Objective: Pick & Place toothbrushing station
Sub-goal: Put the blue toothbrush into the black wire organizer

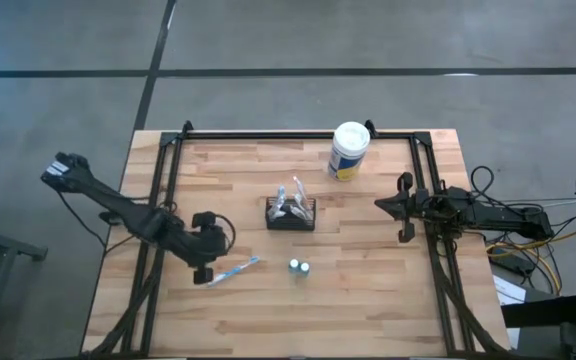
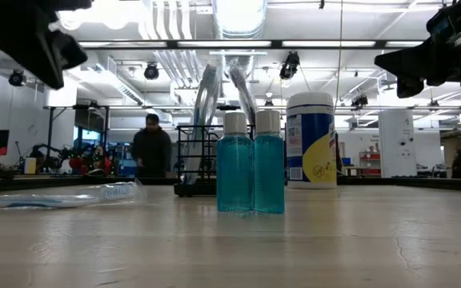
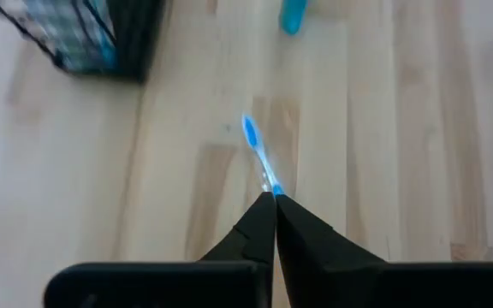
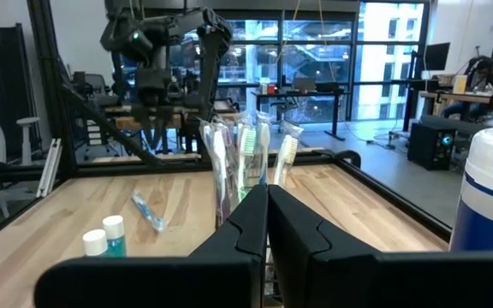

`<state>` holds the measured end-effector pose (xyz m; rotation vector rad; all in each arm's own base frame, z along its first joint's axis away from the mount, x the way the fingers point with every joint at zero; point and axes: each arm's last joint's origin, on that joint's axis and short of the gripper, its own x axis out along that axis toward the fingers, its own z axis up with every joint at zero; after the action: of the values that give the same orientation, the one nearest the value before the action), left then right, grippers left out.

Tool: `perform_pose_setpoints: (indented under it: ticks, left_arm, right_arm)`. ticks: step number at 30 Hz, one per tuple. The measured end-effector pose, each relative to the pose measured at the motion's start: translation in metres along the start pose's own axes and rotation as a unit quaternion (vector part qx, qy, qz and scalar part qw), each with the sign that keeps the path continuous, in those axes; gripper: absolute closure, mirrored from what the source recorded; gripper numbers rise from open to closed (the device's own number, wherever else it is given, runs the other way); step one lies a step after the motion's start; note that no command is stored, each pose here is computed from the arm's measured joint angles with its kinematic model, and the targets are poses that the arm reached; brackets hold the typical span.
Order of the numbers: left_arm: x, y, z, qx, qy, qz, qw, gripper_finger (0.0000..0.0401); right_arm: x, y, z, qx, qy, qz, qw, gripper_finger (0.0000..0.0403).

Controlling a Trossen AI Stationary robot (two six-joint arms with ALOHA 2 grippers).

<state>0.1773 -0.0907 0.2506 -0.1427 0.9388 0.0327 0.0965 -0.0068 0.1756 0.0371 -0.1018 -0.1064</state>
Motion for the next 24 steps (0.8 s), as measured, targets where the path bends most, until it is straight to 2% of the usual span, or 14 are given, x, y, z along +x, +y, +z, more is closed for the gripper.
perform_pose_setpoints:
  ticks: [5, 11, 18, 24]
  left_arm:
    - [0.022, -0.007, -0.003, -0.028, 0.052, 0.007, 0.998, 0.0352]
    - [0.047, -0.012, -0.005, -0.070, 0.108, 0.012, 0.992, 0.0288]
    - [0.073, -0.018, -0.005, -0.063, 0.132, 0.000, 0.989, 0.0213]
    - [0.091, -0.017, -0.001, -0.051, 0.158, 0.017, 0.986, 0.0195]
  right_arm:
    - [0.000, 0.000, 0.000, -0.001, 0.000, 0.000, 1.000, 0.0394]
    - [0.000, 0.000, 0.000, 0.001, 0.000, 0.000, 1.000, 0.0394]
    - [0.000, 0.000, 0.000, 0.000, 0.000, 0.000, 1.000, 0.0394]
    - [0.000, 0.000, 0.000, -0.002, 0.000, 0.000, 1.000, 0.0394]
